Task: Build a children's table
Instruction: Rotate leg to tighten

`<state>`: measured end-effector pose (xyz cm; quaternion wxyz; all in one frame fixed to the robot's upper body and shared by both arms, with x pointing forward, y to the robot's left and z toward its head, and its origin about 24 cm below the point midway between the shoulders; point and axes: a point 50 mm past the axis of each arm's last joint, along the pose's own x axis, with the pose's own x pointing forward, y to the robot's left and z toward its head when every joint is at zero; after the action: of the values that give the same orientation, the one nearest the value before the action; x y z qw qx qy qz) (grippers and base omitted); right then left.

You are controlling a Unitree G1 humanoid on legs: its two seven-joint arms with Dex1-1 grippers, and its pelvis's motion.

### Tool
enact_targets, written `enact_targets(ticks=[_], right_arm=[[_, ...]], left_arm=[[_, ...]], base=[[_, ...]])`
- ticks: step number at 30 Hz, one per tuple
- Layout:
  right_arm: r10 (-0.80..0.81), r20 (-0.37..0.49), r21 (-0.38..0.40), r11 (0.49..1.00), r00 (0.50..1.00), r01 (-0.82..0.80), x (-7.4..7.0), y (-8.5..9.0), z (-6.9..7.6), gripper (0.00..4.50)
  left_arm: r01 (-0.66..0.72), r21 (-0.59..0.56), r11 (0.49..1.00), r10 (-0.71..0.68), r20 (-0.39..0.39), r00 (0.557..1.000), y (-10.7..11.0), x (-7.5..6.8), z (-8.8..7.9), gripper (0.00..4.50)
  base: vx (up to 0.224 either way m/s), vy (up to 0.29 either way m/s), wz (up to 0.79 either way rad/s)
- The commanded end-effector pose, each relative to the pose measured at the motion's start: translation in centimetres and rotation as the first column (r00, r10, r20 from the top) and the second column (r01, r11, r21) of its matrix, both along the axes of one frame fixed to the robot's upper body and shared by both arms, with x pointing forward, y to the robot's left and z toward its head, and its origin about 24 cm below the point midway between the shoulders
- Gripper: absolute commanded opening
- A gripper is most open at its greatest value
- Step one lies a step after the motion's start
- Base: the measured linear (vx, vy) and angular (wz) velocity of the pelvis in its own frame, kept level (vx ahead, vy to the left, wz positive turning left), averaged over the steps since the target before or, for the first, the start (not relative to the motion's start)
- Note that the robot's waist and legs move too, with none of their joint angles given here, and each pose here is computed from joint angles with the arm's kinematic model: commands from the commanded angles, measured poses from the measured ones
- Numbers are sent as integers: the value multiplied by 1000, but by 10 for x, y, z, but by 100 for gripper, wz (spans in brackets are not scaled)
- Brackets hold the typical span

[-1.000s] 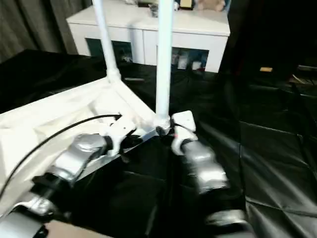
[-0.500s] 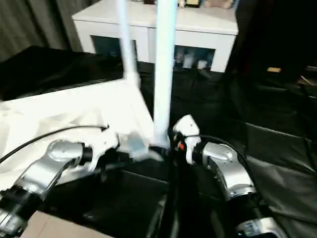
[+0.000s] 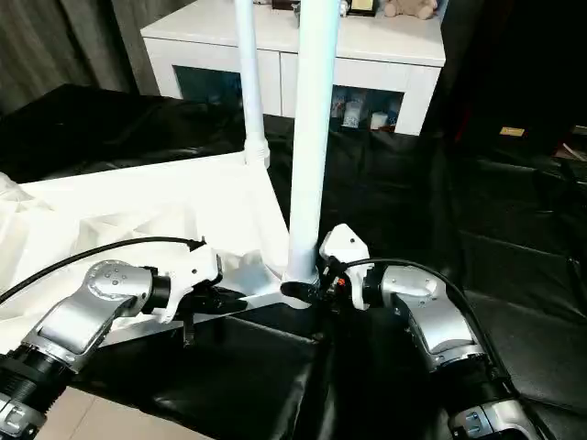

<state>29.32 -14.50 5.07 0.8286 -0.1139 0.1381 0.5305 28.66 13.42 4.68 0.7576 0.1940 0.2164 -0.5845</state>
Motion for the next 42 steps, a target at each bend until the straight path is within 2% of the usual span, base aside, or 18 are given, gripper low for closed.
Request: enact_targets(ticks=[1, 6, 8, 11, 12, 13, 15, 16, 17, 20, 22, 24, 27, 29, 31, 36, 39, 42], right_arm=[[14, -72, -25, 1000, 997, -15, -6, 4, -15, 263], [-231, -69, -29, 973, 971, 229, 6, 7, -25, 261], [-406, -89, -22, 914, 909, 406, 13, 9, -30, 261], [-638, -112, -54, 770, 762, 636, 19, 12, -41, 261], [-638, -112, -54, 770, 762, 636, 19, 12, -41, 261], [-680, -119, -60, 732, 723, 679, 20, 13, -44, 261], [-805, -148, -71, 588, 575, 806, 23, 16, -49, 261], [-860, -180, -80, 497, 478, 864, 25, 19, -51, 261], [-884, -180, -84, 452, 432, 888, 27, 21, -51, 261], [-910, -166, -84, 397, 380, 914, 32, 29, -47, 260], [-843, -201, -47, 517, 499, 855, 33, 48, -42, 260], [-828, -208, -17, 535, 521, 845, 33, 51, -39, 316], [-783, -174, 62, 596, 597, 801, 34, 52, -26, 341], [-743, -133, 68, 653, 655, 754, 35, 48, -21, 357], [-720, -123, 71, 680, 683, 730, 35, 45, -19, 357], [-485, -64, 81, 868, 872, 489, 26, 24, -8, 357], [-328, -35, 57, 942, 944, 329, 16, 10, -4, 357], [-219, -33, 42, 975, 975, 220, 7, 5, -2, 357]], left_arm=[[2, 50, 999, 0, -37, 999, 3, -5, -10, 0], [-121, 58, 991, 122, -10, 993, 1, 5, -15, 0], [-221, 60, 973, 219, 30, 975, -2, 15, -16, 0], [-377, 61, 924, 372, 81, 925, -8, 31, -17, 0], [-377, 61, 924, 372, 81, 925, -8, 31, -17, 0], [-413, 59, 909, 408, 89, 909, -10, 34, -17, 0], [-498, 48, 866, 491, 107, 864, -15, 43, -18, 0], [-562, 25, 827, 556, 114, 823, -18, 49, -17, 0], [-589, 18, 808, 583, 117, 804, -19, 52, -17, 0], [-619, 11, 785, 613, 126, 780, -24, 56, -17, 0], [-594, 8, 804, 589, 122, 799, -26, 55, -17, 0], [-577, 8, 817, 572, 119, 811, -27, 54, -17, 0], [-520, 28, 854, 517, 81, 852, -25, 48, -20, 0], [-468, 46, 882, 466, 57, 883, -23, 43, -22, 0], [-446, 52, 893, 445, 40, 895, -22, 40, -23, 0], [-284, 108, 953, 289, -29, 957, -11, 22, -27, 0], [-188, 116, 975, 196, -62, 979, -5, 12, -25, 0], [-106, 102, 989, 117, -101, 988, -1, 4, -22, 0]], base=[[0, 0, 0], [0, 0, 0], [0, 0, 0], [0, 0, 0], [0, 0, 0], [0, 0, 0], [0, 0, 0], [0, 0, 0], [0, 0, 0], [0, 0, 0], [0, 0, 0], [0, 0, 0], [0, 0, 0], [0, 0, 0], [0, 0, 0], [0, 0, 0], [0, 0, 0], [0, 0, 0]])
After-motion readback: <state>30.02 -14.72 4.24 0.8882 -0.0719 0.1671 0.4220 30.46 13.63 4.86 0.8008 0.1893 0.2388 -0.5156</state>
